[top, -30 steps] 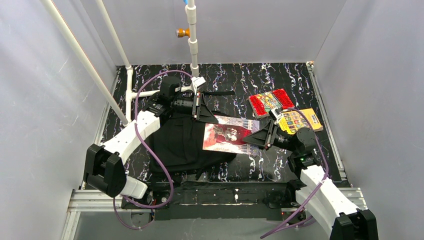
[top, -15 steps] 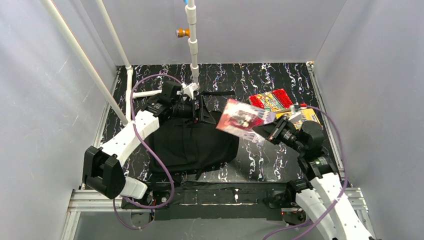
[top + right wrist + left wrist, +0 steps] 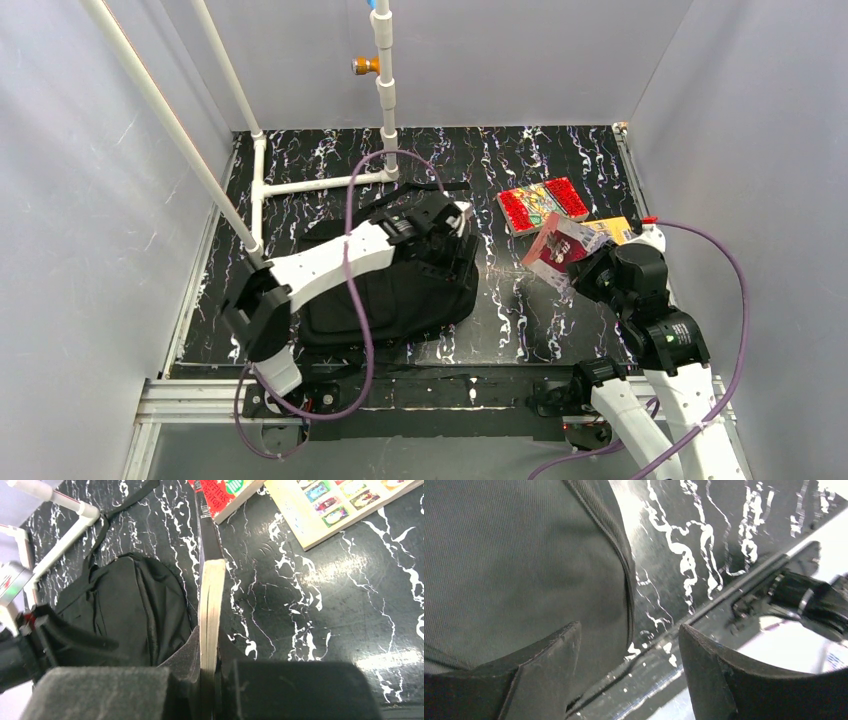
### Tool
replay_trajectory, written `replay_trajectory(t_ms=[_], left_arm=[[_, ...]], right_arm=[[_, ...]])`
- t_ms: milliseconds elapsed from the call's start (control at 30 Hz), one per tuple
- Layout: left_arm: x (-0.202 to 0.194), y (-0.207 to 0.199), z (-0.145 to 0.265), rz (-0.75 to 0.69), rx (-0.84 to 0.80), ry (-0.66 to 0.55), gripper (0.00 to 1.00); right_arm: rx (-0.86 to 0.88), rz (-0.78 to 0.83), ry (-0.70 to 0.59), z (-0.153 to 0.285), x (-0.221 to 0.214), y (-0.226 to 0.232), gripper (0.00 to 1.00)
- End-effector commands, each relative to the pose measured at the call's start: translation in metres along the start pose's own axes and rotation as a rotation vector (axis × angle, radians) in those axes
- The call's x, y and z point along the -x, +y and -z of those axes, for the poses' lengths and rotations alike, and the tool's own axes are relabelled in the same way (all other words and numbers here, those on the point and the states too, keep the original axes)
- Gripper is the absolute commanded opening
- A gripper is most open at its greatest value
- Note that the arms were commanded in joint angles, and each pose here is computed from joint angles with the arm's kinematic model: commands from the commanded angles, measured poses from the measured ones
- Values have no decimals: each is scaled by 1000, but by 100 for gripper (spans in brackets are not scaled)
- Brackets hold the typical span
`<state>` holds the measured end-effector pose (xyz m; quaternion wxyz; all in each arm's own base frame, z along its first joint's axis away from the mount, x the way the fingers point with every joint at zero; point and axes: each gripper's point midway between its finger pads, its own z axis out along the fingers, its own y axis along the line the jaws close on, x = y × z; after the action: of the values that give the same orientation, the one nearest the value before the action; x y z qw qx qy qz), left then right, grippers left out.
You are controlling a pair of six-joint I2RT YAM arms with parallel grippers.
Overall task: Pack the student bag
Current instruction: Place the book in the student bag.
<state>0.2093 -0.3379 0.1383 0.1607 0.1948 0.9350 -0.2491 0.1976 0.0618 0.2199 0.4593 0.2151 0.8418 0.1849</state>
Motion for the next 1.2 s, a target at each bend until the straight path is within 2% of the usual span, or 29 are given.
replay_trajectory(t_ms=[0, 233, 367, 600, 767, 900, 967, 1000, 1067, 1100, 1167], left_arm=[[18, 17, -14, -81, 153, -8, 68], [37, 37, -41, -119, 297, -12, 65], [39, 34, -54, -125, 314, 7, 64], [28, 39, -64, -148, 378, 71, 61], [21, 31, -65, -165, 348, 96, 68], [12, 31, -70, -196, 362, 140, 68], [6, 26, -72, -223, 326, 172, 58], [6, 24, -70, -238, 308, 175, 45], [11, 19, -62, -253, 289, 151, 26], [15, 16, -56, -262, 279, 131, 20], [22, 10, -47, -283, 260, 97, 13]], right_arm=[[6, 38, -47, 11, 13, 2, 1], [51, 31, -14, 5, 1, 5, 1], [76, 31, 0, 1, -5, 8, 1], [107, 57, 47, -6, -12, 15, 1], [120, 87, 64, -7, -13, 18, 1], [130, 79, 67, -8, -15, 18, 1], [144, 77, 81, -9, -18, 21, 1], [151, 76, 86, -9, -19, 22, 1], [161, 79, 95, -8, -21, 23, 1], [161, 83, 94, -8, -21, 23, 1], [198, 91, 121, -5, -25, 29, 1]])
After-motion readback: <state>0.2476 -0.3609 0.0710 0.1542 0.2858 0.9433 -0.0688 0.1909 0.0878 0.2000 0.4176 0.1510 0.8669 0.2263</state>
